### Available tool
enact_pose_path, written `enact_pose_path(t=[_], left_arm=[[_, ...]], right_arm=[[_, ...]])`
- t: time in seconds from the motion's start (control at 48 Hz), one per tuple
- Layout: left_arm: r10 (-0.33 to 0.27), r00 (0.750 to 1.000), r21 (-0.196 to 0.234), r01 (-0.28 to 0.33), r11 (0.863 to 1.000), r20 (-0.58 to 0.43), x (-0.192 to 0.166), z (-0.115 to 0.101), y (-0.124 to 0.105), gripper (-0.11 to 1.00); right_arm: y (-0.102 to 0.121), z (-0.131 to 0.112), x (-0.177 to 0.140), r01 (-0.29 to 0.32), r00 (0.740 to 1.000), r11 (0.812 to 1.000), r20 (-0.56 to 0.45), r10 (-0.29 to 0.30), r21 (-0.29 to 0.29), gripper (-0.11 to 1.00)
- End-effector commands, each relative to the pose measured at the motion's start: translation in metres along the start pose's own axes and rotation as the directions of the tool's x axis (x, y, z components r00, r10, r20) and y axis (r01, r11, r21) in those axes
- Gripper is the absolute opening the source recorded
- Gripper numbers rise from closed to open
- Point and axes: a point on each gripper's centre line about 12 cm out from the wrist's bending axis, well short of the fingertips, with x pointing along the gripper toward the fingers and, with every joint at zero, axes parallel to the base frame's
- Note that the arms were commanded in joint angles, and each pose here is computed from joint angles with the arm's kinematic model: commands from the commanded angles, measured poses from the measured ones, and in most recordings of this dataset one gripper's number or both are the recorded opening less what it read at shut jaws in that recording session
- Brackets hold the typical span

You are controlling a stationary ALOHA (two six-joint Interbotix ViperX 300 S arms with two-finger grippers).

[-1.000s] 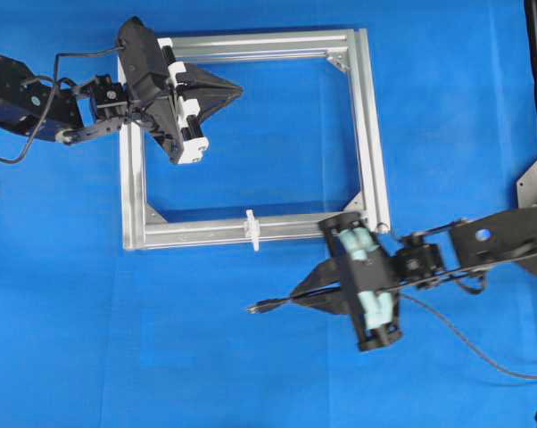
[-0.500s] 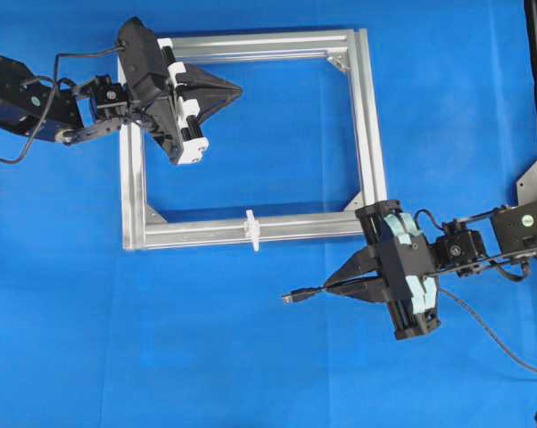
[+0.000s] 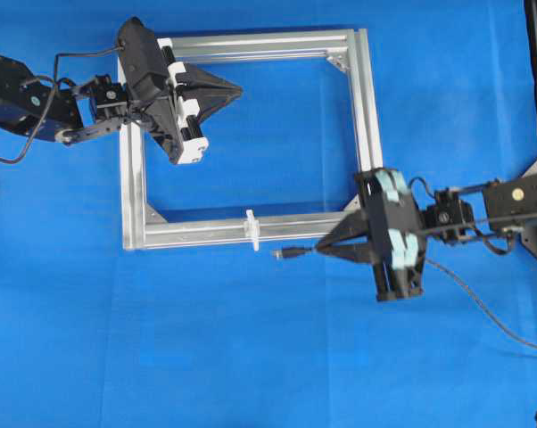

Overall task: Insert the wire through the string loop located in the center.
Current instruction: 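Lift the cable with the right gripper and carry it toward the zip-tie loop, then push the USB plug up through the white zip-tie loop with the right gripper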

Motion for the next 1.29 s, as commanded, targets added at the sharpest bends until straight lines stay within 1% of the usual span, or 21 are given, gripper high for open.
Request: enact_pose_path(t=[0.0, 0.125, 0.25, 1.271], left_arm=[[-0.002, 0.999, -0.002, 0.002, 1.000, 0.046, -0.002, 0.015, 0.000, 0.00], [-0.002, 0.999, -0.002, 0.002, 1.000, 0.046, -0.002, 0.015, 0.000, 0.00], [-0.003, 0.999, -0.001, 0.003, 1.000, 0.046, -0.002, 0.015, -0.001, 0.00], [-0.003, 0.999, -0.002, 0.003, 1.000, 0.044, -0.002, 0.015, 0.000, 0.00]], right_arm=[[-0.008, 0.006, 0.000, 0.020, 1.000, 1.000, 0.017, -0.020, 0.017, -0.02], [-0.016, 0.005, 0.001, 0.042, 0.999, 0.999, 0.013, -0.042, 0.032, -0.02], [-0.019, 0.005, 0.001, 0.048, 0.999, 0.998, 0.014, -0.049, 0.036, -0.02], [-0.019, 0.004, 0.003, 0.049, 0.999, 0.998, 0.009, -0.049, 0.033, -0.02]])
